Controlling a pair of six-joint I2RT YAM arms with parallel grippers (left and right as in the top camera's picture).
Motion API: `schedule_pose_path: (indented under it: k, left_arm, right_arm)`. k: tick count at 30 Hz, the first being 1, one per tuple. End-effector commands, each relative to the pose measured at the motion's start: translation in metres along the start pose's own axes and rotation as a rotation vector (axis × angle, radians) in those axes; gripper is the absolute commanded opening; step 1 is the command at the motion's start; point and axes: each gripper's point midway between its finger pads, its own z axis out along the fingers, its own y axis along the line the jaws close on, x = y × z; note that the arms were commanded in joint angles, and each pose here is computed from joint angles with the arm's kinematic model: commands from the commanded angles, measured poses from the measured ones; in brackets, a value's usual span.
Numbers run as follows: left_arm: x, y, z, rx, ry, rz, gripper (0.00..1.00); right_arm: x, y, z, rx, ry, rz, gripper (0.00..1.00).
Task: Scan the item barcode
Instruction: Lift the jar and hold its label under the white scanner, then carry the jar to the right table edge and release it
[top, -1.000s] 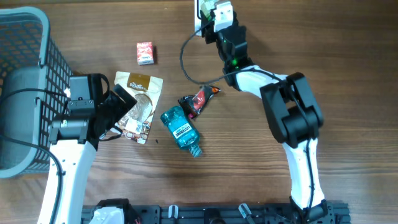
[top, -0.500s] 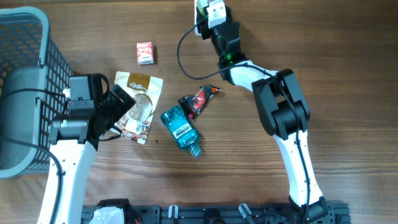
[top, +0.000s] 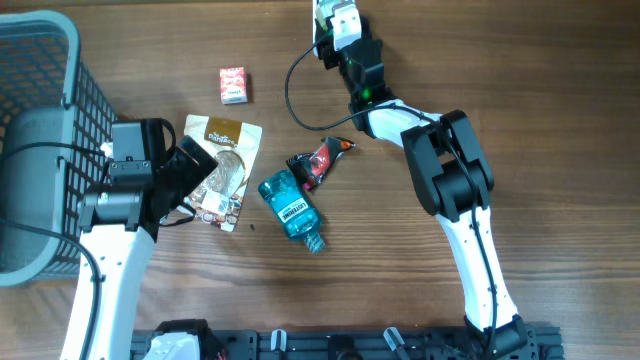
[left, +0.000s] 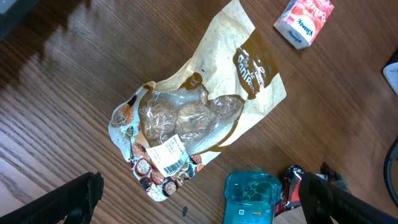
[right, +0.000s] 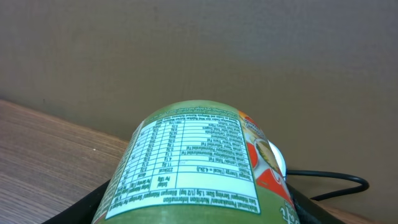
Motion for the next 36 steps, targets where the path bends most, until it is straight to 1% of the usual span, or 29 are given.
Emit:
schedule_pose_path:
  k: [1, 3, 6, 8, 11, 14, 16, 17, 19, 22, 24, 25, 27, 30, 32, 34, 36]
  left_arm:
    - [-0.002, 0.001, -0.001, -0.009, -0.013, 0.024, 1.00]
    - [-0.002, 0.001, -0.001, -0.010, -0.012, 0.024, 1.00]
    - [-0.002, 0.001, -0.001, -0.010, -0.012, 0.024, 1.00]
    - [-0.002, 0.001, -0.001, -0.010, -0.012, 0.024, 1.00]
    - [-0.002, 0.001, -0.001, -0.013, -0.015, 0.024, 1.00]
    - [-0.002, 0.001, -0.001, -0.013, -0.015, 0.024, 1.00]
    - [-0.002, 0.001, -0.001, -0.013, -0.015, 0.024, 1.00]
    - [-0.002, 0.001, -0.001, -0.013, -0.015, 0.025, 1.00]
    - [-0.003, 0.003, -0.001, -0.023, -0.022, 0.028, 1.00]
    - [-0.006, 0.006, -0.001, -0.042, -0.038, 0.028, 1.00]
    - [-0.003, 0.011, -0.001, -0.064, -0.025, 0.029, 1.00]
    - [-0.002, 0.012, -0.001, -0.067, -0.023, 0.030, 1.00]
    - [-0.002, 0.012, -0.001, -0.067, -0.022, 0.030, 1.00]
    - [0.004, 0.017, -0.002, -0.088, 0.002, 0.032, 1.00]
    - [0.008, 0.021, -0.002, -0.102, 0.017, 0.033, 1.00]
    - [0.010, 0.023, -0.002, -0.108, 0.027, 0.034, 1.00]
    - [0.011, 0.022, -0.002, -0.105, 0.032, 0.034, 1.00]
  right_arm:
    - [-0.016, -0.005, 0.005, 0.056, -0.040, -0.060, 0.63]
    - [-0.029, 0.007, 0.003, 0.048, -0.059, -0.099, 0.63]
    - [-0.054, 0.021, -0.001, 0.037, -0.092, -0.089, 0.63]
    - [-0.076, 0.027, -0.005, 0.032, -0.110, -0.086, 0.63]
    - [-0.120, 0.022, -0.014, 0.035, -0.124, -0.076, 0.63]
    - [-0.169, 0.006, -0.032, 0.046, -0.081, -0.039, 0.63]
    - [-0.190, -0.009, -0.044, 0.072, -0.051, 0.010, 0.63]
    - [-0.202, -0.023, -0.054, 0.093, -0.024, 0.043, 0.63]
    - [-0.211, -0.057, -0.073, 0.148, 0.052, 0.125, 0.63]
    - [-0.199, -0.113, -0.108, 0.241, 0.218, 0.258, 0.62]
    - [-0.186, -0.146, -0.130, 0.307, 0.308, 0.303, 0.62]
    - [-0.175, -0.171, -0.145, 0.362, 0.365, 0.343, 0.62]
    - [-0.154, -0.201, -0.166, 0.441, 0.445, 0.410, 0.62]
    - [-0.109, -0.247, -0.207, 0.563, 0.616, 0.486, 0.62]
    - [-0.082, -0.276, -0.241, 0.664, 0.719, 0.561, 0.61]
    - [-0.064, -0.304, -0.272, 0.750, 0.788, 0.617, 0.61]
    - [-0.039, -0.338, -0.316, 0.881, 0.860, 0.714, 0.60]
